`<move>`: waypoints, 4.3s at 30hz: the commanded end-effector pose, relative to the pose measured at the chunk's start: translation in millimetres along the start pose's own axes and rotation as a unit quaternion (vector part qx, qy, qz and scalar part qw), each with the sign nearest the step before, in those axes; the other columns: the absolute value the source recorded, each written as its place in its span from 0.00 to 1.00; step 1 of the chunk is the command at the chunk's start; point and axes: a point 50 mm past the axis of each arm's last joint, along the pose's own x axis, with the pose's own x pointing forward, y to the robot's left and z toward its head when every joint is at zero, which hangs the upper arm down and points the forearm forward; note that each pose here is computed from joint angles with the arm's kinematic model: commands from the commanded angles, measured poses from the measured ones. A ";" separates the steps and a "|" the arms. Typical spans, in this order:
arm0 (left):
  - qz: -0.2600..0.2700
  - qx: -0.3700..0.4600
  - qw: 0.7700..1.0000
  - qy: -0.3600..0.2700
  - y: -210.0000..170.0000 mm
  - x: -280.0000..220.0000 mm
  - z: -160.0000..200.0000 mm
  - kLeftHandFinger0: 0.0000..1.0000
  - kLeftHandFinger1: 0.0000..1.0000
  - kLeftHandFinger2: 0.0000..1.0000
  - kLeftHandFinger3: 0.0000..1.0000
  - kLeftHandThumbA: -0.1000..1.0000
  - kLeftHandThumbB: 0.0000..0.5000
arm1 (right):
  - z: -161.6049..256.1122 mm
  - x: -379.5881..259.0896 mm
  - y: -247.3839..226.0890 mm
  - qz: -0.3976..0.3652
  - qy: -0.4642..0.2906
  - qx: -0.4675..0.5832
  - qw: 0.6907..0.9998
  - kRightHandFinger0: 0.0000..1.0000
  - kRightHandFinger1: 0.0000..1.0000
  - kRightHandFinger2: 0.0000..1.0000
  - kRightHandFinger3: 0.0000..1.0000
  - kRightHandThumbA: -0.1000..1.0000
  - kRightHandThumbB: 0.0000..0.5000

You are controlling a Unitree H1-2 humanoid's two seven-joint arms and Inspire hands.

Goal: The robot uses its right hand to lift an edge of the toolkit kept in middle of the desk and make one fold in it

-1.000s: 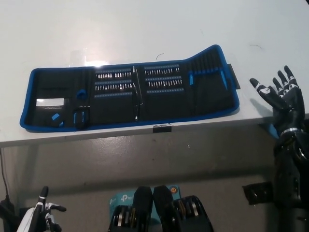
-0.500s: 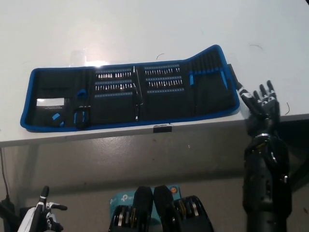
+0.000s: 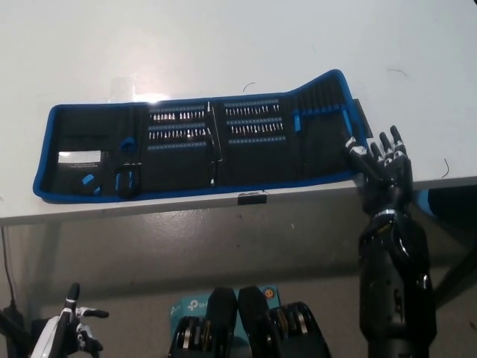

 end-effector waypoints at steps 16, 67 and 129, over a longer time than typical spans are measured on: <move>-0.001 0.014 1.000 -0.028 2.4 10.2 22.3 0.32 0.29 0.13 0.41 1.00 1.00 | -25.9 -12.4 0.1 0.033 0.018 -0.012 0.999 1.00 1.00 1.00 1.00 0.94 0.28; -0.048 0.054 0.997 -0.020 -2.2 9.7 20.1 0.34 0.31 0.14 0.40 1.00 1.00 | -20.9 2.1 48.4 0.047 -0.055 -0.195 0.978 0.00 0.00 0.00 0.31 0.00 0.13; -0.077 0.072 0.994 -0.017 -10.2 22.2 32.4 0.36 0.33 0.17 0.46 1.00 0.87 | -86.0 -34.8 50.9 0.255 -0.020 -0.598 0.760 1.00 1.00 1.00 1.00 0.57 0.44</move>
